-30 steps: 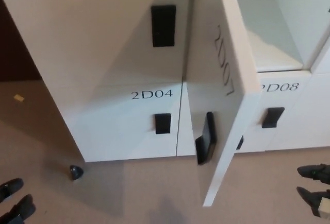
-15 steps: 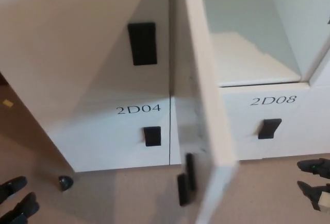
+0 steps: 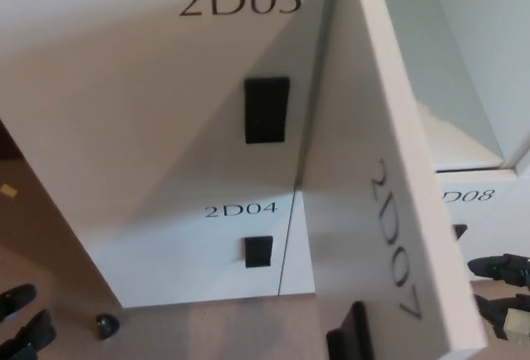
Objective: The robot walks towards an open cabinet and lifts its left hand to push the door towards the right to close it.
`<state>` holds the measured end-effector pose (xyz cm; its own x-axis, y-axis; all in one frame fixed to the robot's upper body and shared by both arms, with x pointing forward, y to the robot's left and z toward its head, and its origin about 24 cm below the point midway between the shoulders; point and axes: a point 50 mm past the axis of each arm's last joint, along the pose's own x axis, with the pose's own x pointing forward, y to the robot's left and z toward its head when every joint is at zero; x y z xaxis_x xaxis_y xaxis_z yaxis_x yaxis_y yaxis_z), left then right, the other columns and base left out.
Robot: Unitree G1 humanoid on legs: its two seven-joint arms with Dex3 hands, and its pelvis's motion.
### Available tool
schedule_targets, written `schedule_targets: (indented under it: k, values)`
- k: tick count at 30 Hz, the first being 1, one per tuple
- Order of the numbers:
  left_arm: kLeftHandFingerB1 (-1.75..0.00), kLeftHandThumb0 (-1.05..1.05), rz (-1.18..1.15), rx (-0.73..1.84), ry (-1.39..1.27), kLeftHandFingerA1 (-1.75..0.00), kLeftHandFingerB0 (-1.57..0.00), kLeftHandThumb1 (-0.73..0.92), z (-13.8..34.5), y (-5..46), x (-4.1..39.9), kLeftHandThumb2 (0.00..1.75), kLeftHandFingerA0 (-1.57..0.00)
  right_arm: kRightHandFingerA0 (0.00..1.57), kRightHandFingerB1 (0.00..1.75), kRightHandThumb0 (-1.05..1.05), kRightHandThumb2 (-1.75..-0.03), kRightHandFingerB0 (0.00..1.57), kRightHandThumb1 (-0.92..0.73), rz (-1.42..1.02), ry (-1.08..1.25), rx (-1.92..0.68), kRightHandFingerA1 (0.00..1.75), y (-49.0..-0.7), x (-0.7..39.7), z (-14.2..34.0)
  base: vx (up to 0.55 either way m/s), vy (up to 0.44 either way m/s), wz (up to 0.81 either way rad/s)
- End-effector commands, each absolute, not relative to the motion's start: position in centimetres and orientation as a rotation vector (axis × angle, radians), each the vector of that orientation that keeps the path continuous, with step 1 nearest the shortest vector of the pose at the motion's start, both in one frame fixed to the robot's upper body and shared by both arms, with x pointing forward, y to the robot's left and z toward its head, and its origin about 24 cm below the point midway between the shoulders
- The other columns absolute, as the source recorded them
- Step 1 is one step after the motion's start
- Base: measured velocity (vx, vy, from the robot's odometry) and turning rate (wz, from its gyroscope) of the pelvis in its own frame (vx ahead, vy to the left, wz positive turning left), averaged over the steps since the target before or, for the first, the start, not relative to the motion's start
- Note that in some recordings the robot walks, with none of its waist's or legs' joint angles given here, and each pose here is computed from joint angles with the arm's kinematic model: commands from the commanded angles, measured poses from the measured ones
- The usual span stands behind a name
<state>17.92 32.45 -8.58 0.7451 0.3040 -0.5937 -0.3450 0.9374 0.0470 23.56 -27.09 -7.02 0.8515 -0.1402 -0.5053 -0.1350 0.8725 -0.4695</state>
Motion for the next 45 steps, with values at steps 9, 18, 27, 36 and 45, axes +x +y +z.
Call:
schedule_targets:
  k: [9, 18, 27, 36, 45]
  values:
    - [-0.45, -0.39, 0.337, -0.026, 0.615, -0.49, -0.6, 0.52, -8.2, 32.5, 18.2, 0.55, -0.71, 0.69, 0.42, -0.35, -0.6, 0.57, -0.66, -0.009, 0.564, -0.538, 0.47, -27.7, 23.7, -6.8, -0.01, -0.179, -0.01]
    - [-0.45, -0.32, 0.324, 0.013, 0.602, -0.49, -0.59, 0.56, -8.1, 32.4, 18.4, 0.56, -0.72, 0.69, 0.42, -0.4, -0.6, 0.56, -0.65, -0.005, 0.555, -0.542, 0.47, -27.4, 24.2, -6.5, -0.01, 0.044, -0.13]
    - [-0.43, -0.34, 0.299, 0.038, 0.572, -0.48, -0.61, 0.54, -7.9, 32.0, 18.5, 0.55, -0.74, 0.7, 0.42, -0.4, -0.6, 0.56, -0.64, 0.009, 0.502, -0.537, 0.48, -27.0, 24.9, -5.8, 0.01, 0.107, 0.1]
    - [-0.43, -0.36, 0.301, 0.044, 0.558, -0.47, -0.6, 0.54, -7.6, 32.3, 18.5, 0.55, -0.73, 0.71, 0.43, -0.4, -0.6, 0.56, -0.64, 0.009, 0.474, -0.526, 0.49, -27.1, 25.6, -5.1, 0.0, 0.0, 0.0]
    - [-0.43, -0.4, 0.296, 0.06, 0.557, -0.48, -0.6, 0.52, -7.8, 32.2, 17.9, 0.56, -0.72, 0.71, 0.42, -0.4, -0.6, 0.56, -0.64, -0.001, 0.482, -0.525, 0.48, -27.5, 25.2, -5.0, 0.0, 0.0, 0.0]
